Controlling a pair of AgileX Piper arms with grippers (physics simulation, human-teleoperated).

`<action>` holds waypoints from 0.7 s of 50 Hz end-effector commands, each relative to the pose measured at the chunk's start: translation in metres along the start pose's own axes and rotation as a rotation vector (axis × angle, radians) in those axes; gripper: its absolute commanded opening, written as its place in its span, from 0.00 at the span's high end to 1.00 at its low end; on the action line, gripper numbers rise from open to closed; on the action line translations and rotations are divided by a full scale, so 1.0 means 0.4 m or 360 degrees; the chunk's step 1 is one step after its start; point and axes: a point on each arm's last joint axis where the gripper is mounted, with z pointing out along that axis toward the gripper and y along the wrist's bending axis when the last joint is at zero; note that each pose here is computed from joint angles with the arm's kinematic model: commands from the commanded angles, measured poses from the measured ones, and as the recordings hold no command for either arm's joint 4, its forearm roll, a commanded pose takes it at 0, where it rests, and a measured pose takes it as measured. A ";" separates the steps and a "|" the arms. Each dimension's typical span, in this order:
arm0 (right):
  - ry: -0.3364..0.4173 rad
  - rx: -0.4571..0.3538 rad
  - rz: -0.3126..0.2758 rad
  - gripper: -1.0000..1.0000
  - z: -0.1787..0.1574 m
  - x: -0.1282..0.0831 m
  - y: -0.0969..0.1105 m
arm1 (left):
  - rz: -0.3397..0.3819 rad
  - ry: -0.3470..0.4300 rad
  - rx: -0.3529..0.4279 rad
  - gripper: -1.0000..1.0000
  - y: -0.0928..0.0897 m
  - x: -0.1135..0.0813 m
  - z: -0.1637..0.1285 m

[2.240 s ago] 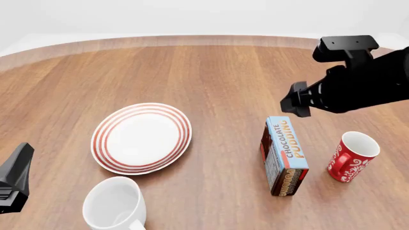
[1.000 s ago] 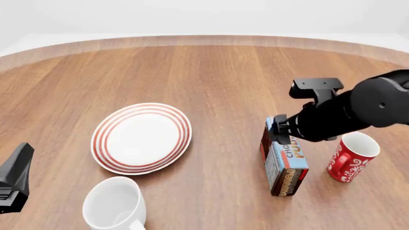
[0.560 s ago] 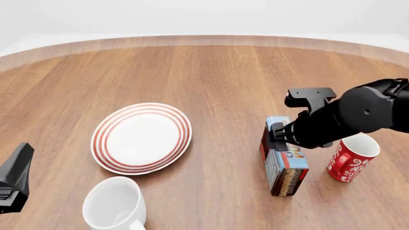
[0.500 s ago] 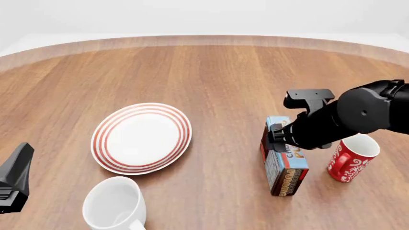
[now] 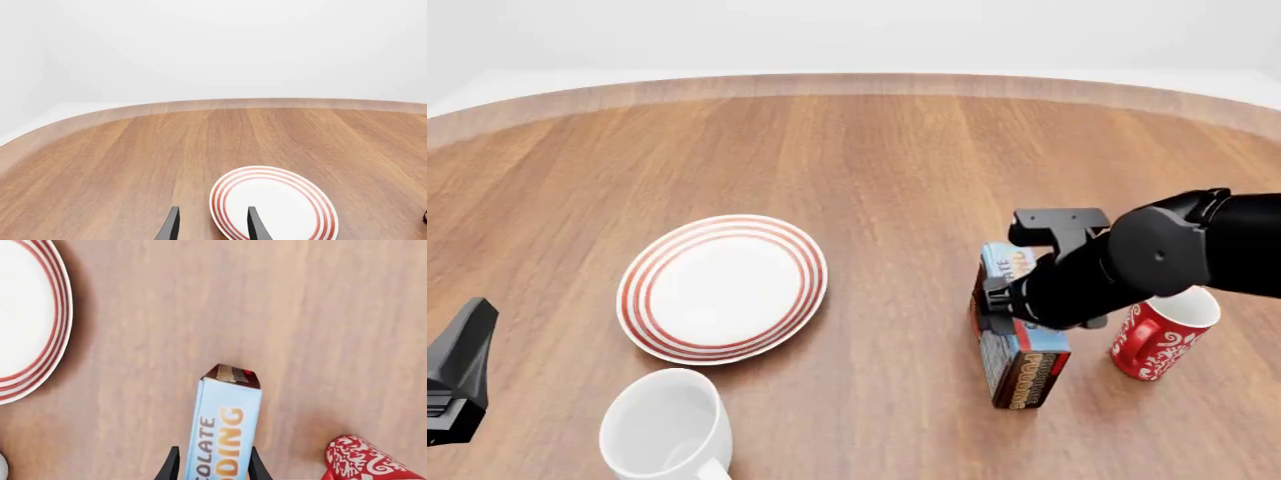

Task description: Pick up the white mug and put it on the plate, and put the chocolate pudding to the right of the plate.

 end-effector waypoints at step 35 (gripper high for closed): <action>-0.0122 -0.0009 -0.0056 1.00 -0.072 -0.048 -0.005 | 0.0000 0.0000 0.0000 0.00 0.000 0.000 0.000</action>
